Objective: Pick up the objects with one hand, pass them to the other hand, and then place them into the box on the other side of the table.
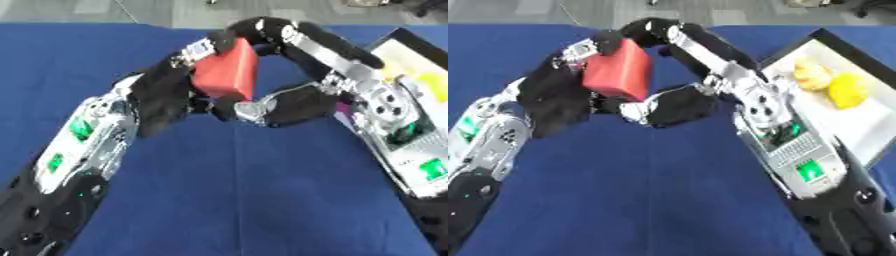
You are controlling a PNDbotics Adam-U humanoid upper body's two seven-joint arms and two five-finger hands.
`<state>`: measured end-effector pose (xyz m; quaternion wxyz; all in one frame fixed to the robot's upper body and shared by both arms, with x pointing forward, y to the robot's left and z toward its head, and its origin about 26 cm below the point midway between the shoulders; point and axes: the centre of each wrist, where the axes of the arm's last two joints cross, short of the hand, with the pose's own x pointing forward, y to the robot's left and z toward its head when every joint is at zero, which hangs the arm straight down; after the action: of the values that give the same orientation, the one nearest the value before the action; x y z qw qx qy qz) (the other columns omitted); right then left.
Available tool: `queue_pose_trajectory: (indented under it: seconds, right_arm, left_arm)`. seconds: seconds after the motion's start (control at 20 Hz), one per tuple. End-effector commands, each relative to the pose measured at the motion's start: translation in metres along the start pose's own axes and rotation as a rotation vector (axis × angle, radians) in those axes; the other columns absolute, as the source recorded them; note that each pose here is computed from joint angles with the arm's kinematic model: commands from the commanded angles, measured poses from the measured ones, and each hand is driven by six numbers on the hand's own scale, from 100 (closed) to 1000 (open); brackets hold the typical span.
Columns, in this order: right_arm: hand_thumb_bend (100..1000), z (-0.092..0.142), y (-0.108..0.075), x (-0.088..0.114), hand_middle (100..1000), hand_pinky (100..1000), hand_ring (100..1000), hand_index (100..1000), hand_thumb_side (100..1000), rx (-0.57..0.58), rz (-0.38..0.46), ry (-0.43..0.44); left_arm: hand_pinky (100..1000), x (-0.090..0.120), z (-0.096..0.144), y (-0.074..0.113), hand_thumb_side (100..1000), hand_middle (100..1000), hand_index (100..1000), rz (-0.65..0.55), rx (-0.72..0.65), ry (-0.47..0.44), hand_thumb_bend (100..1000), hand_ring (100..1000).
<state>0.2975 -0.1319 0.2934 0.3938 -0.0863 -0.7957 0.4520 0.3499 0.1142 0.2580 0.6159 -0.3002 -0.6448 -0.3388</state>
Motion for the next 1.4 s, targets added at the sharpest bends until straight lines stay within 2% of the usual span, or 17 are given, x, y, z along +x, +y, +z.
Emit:
queue_pose_trajectory:
  seconds: [0.05, 0.2, 0.35, 0.9, 1.2, 1.4]
  right_arm:
    - [332, 0.0024, -0.0067, 0.0046, 670, 898, 876, 812, 229, -0.03, -0.003, -0.013]
    - [267, 0.0026, -0.0063, 0.0042, 595, 886, 846, 758, 191, -0.034, -0.028, -0.017]
    - [242, 0.0029, -0.0063, 0.0036, 556, 883, 835, 723, 166, -0.04, -0.054, -0.021]
    - [239, 0.0037, -0.0055, 0.0021, 480, 873, 804, 653, 147, -0.037, -0.081, -0.028]
    - [256, 0.0041, -0.0058, 0.0016, 468, 871, 800, 636, 131, -0.041, -0.09, -0.029]
    - [268, 0.0047, -0.0063, 0.0008, 464, 870, 798, 631, 122, -0.041, -0.094, -0.032]
  left_arm:
    - [560, 0.0092, -0.0001, -0.0046, 591, 482, 536, -0.029, -0.019, -0.023, 188, 550]
    - [561, 0.0093, -0.0003, -0.0054, 592, 482, 539, -0.033, -0.026, -0.023, 187, 551]
    - [562, 0.0094, -0.0006, -0.0058, 595, 483, 540, -0.037, -0.033, -0.021, 185, 552]
    - [568, 0.0072, -0.0016, -0.0053, 602, 485, 548, -0.036, -0.038, -0.015, 194, 554]
    - [590, 0.0049, -0.0027, -0.0045, 630, 511, 598, -0.028, -0.051, -0.021, 348, 573]
    - [608, 0.0036, -0.0029, -0.0038, 639, 536, 665, -0.034, -0.078, -0.028, 456, 596]
